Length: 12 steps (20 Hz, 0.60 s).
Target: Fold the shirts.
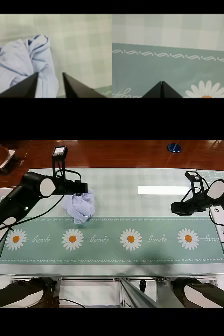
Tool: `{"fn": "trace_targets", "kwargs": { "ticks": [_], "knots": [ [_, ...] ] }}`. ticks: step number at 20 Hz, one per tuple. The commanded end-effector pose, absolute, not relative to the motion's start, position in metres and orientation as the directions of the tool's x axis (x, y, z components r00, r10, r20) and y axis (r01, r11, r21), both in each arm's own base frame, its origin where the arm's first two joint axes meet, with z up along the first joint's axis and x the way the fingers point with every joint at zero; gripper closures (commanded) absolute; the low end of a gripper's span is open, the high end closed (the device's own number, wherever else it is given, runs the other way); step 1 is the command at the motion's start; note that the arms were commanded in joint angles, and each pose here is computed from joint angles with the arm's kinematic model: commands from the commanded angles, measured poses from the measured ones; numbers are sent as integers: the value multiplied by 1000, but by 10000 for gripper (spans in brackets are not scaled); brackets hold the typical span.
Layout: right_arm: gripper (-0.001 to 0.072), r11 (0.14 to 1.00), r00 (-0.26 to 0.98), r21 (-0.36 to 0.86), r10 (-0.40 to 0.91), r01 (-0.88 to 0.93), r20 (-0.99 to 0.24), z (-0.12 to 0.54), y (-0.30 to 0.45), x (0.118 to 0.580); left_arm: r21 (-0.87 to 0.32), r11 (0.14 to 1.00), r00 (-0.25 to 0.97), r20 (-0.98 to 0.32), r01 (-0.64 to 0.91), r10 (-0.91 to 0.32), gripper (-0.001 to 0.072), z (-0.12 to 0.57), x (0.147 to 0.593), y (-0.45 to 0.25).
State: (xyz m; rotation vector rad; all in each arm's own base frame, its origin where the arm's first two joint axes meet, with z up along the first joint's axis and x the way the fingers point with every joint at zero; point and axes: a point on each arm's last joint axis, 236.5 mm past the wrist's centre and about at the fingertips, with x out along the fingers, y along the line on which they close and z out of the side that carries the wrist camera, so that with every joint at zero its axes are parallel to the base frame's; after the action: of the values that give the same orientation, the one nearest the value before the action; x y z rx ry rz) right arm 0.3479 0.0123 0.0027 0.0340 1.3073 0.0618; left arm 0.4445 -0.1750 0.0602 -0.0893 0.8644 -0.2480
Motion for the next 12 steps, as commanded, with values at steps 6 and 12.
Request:
{"fn": "trace_targets", "kwargs": {
  "ticks": [6,12],
  "knots": [
    [693,998,261,60,65,-27,-963,3,12,349,12,980,517,-851,197,-94,201,-19,461,-119],
    [693,998,265,60,65,-25,-962,3,12,350,-74,987,295,-949,141,-113,204,-95,432,-127]
  ]
}}
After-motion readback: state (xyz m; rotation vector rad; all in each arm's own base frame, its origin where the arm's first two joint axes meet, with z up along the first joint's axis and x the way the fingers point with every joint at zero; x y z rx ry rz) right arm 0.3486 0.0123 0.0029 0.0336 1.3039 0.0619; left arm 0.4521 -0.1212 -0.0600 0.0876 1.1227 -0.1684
